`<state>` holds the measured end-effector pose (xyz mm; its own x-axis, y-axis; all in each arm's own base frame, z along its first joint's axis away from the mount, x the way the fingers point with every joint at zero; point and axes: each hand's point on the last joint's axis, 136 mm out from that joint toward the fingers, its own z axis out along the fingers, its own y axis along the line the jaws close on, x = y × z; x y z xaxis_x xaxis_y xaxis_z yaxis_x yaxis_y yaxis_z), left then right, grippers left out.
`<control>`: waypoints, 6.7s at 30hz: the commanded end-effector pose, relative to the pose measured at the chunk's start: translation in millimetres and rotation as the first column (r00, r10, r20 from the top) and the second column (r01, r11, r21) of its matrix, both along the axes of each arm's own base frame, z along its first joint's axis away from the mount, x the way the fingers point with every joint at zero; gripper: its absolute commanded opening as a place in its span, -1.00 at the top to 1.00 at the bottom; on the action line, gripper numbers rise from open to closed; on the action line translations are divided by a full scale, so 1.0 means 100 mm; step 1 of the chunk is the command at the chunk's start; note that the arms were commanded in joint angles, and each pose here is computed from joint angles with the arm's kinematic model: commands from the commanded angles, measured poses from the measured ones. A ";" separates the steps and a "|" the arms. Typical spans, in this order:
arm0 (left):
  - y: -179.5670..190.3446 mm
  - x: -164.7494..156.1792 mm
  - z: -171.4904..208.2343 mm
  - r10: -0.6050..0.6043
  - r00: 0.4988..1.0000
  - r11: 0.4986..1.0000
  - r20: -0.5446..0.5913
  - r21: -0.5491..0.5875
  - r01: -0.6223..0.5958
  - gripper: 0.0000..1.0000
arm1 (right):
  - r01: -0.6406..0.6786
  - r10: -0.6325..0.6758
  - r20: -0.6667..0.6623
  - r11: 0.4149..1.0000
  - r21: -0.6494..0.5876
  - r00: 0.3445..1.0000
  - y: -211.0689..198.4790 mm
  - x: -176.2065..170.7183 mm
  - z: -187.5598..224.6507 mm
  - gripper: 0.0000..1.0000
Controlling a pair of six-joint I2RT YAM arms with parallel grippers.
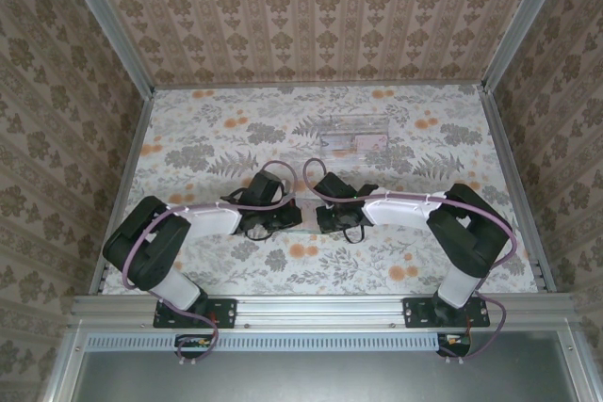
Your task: Take the credit cards out of the card holder
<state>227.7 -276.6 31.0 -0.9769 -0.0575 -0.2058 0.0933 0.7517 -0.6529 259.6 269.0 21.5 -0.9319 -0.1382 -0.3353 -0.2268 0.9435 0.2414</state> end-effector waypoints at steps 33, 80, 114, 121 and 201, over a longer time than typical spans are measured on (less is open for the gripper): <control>0.61 -0.08 0.33 0.084 0.995 0.996 0.062 0.020 -0.086 1.00 | 0.038 -0.038 0.010 0.999 0.009 0.999 -0.06 0.04 0.04 0.75; 0.44 -0.09 1.33 0.125 0.949 0.937 0.289 -0.349 -0.018 1.00 | -0.010 0.025 -0.006 0.580 0.815 1.000 0.65 0.31 1.32 1.00; 0.74 -0.22 1.47 0.089 0.881 0.972 0.465 -0.236 0.026 -1.00 | -0.351 0.714 0.400 0.657 -0.667 0.575 -0.84 1.07 1.84 1.00; 0.77 -0.30 1.47 0.103 0.874 0.964 0.474 -0.265 0.030 -1.00 | -0.439 0.917 0.158 0.320 -0.839 0.366 -0.96 1.34 1.42 1.00; 0.81 -0.21 1.17 0.109 0.906 0.977 0.410 -0.214 -0.021 -1.00 | -0.391 0.839 0.099 0.350 -0.851 0.535 -1.60 2.55 0.76 0.50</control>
<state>204.6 -197.4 147.4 -0.8096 -0.1999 -0.5518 0.3297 0.6230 -0.7094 508.6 110.0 92.5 -0.1653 -0.9763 -0.1401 -0.6891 0.2159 -0.6918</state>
